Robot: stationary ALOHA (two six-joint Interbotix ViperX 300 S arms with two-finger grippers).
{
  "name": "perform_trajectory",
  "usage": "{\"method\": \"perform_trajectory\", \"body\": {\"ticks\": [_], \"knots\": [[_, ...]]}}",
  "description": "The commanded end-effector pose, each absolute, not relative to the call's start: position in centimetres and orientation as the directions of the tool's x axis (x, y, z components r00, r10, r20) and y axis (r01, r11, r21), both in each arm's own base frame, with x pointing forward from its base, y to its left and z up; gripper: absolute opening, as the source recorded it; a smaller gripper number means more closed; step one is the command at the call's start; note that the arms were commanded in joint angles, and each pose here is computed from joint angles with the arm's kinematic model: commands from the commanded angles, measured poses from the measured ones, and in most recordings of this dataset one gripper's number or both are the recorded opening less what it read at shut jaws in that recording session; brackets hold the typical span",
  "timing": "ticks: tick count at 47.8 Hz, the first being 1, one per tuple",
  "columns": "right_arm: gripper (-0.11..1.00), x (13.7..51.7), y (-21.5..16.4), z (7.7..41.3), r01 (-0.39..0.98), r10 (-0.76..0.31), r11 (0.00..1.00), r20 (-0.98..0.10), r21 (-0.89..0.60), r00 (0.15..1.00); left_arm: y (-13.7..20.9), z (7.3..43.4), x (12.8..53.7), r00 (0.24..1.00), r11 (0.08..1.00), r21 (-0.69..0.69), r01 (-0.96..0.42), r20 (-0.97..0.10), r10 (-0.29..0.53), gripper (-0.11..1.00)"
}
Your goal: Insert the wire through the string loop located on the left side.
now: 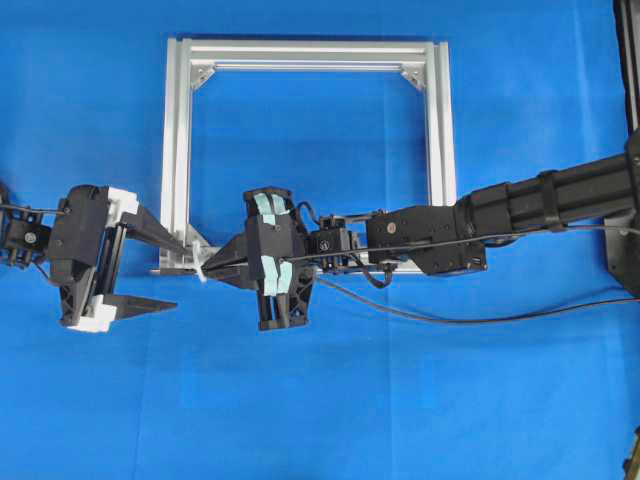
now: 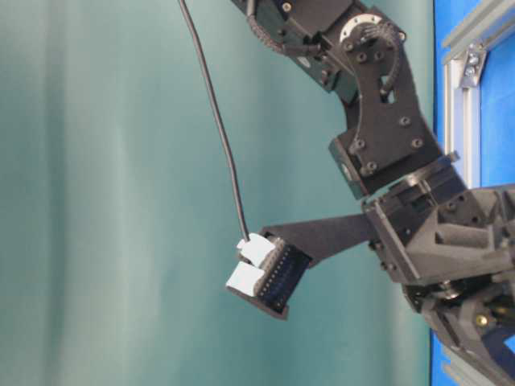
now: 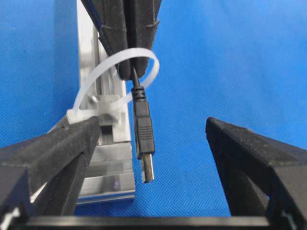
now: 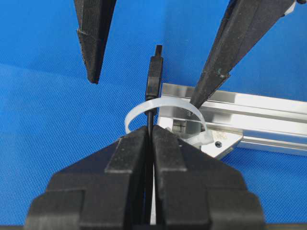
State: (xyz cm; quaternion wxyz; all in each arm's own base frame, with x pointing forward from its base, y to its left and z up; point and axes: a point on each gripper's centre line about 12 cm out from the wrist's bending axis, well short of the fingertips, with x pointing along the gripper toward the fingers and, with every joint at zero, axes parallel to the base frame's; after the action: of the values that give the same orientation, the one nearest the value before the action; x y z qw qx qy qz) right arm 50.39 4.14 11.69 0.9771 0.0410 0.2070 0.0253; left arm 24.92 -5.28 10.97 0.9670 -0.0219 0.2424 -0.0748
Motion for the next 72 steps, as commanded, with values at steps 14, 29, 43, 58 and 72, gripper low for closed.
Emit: {"method": "perform_trajectory", "body": {"ticks": [14, 29, 43, 58, 72], "knots": [[0.00, 50.69, 4.07, 13.09, -0.032, 0.066, 0.995, -0.371, 0.095, 0.926, -5.41, 11.46, 25.10, 0.881, 0.987, -0.080, 0.140, -0.445, -0.161, 0.86], [0.00, 50.69, 4.07, 13.09, -0.032, 0.066, 0.995, -0.371, 0.095, 0.926, -5.37, 11.33, 25.04, 0.876, 0.987, -0.078, 0.139, -0.456, -0.159, 0.70], [0.00, 50.75, 4.08, 13.27, -0.033, 0.066, 0.995, -0.364, 0.095, 0.929, -5.35, 11.09, 25.02, 0.863, 0.988, -0.078, 0.136, -0.480, -0.157, 0.07], [0.00, 50.75, 4.24, 13.27, -0.036, 0.069, 0.995, -0.367, 0.095, 0.928, -5.04, 11.03, 25.00, 0.862, 0.989, -0.077, 0.125, -0.486, -0.147, 0.08], [0.41, 50.66, 4.30, 13.13, -0.029, 0.068, 0.994, -0.384, 0.106, 0.921, -5.05, 11.04, 25.06, 0.860, 0.989, -0.078, 0.124, -0.488, -0.146, 0.07]]}}
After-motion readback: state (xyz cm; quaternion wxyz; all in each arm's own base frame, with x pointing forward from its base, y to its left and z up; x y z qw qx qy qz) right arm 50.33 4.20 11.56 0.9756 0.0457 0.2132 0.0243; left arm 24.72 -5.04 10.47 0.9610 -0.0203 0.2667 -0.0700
